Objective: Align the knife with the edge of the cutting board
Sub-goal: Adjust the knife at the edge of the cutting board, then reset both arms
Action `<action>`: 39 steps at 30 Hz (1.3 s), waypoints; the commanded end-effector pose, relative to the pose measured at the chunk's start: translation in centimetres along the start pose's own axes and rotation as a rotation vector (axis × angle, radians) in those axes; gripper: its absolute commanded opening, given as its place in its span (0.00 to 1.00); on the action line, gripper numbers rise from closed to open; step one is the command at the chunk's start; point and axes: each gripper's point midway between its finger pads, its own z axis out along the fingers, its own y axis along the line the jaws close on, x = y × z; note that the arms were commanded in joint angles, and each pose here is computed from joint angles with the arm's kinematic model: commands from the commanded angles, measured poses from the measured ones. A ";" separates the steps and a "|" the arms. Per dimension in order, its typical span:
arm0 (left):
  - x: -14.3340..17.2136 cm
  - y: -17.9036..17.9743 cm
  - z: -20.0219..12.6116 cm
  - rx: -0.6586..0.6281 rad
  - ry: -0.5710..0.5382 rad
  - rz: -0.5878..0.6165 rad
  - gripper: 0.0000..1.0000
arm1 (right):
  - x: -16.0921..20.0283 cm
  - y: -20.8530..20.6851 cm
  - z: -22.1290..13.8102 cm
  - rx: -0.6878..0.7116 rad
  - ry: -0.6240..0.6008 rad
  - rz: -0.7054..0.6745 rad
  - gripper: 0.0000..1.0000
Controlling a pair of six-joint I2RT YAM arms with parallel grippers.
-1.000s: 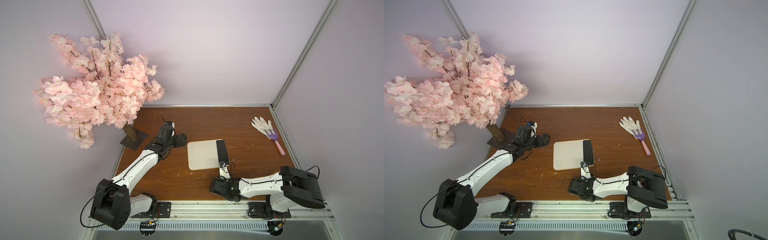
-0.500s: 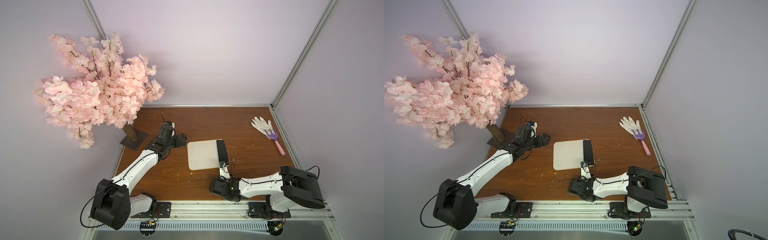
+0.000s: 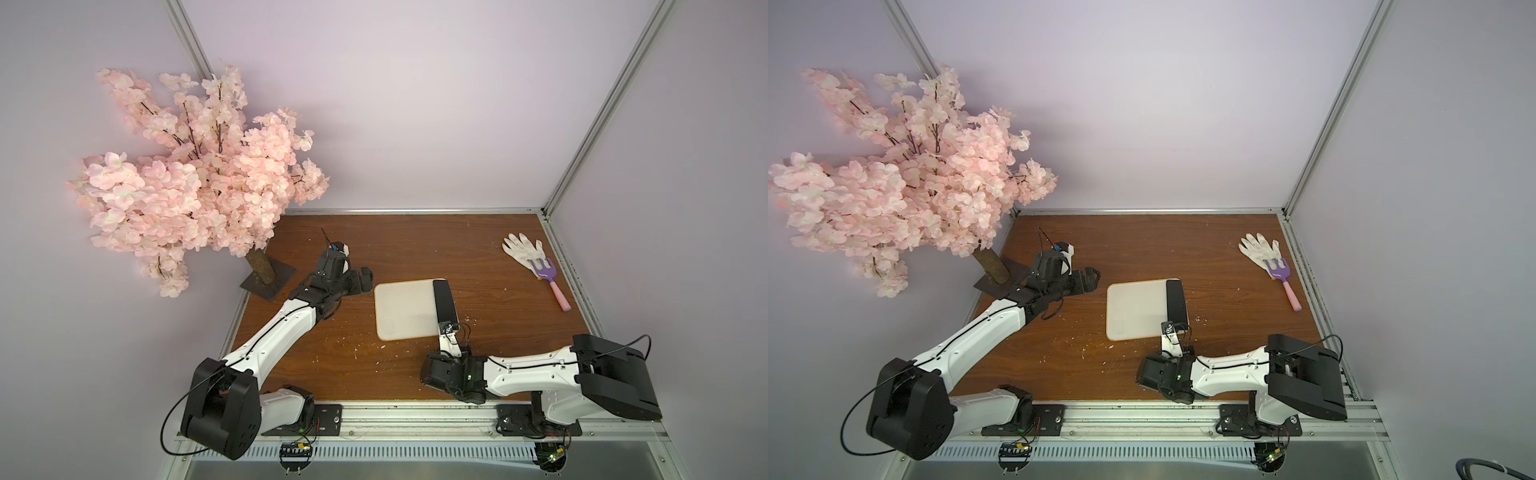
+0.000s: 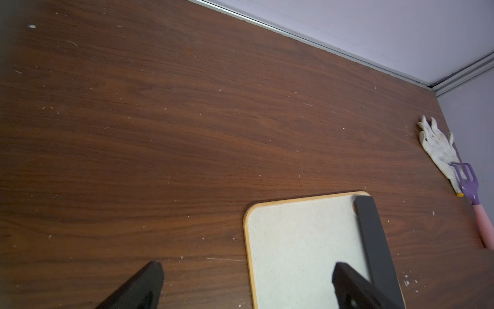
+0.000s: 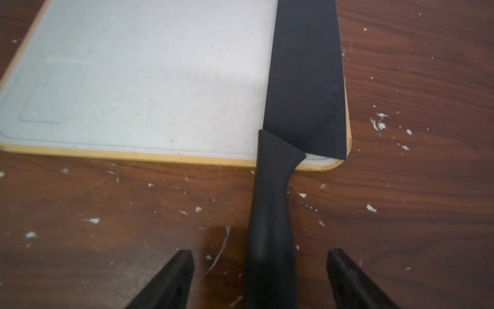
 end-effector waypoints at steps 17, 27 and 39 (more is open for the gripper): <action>0.5 1.5 -1.2 -0.040 -0.030 -0.083 1.00 | -11.5 -1.2 -3.1 -0.247 -0.098 0.065 0.99; -1.3 2.7 -2.3 -0.112 -0.109 -0.063 1.00 | -18.9 -5.2 -2.0 -0.294 -0.153 0.138 0.99; -4.8 7.1 -3.9 -0.127 -0.296 -0.149 1.00 | -25.4 -12.6 -0.7 -0.275 -0.254 0.292 0.99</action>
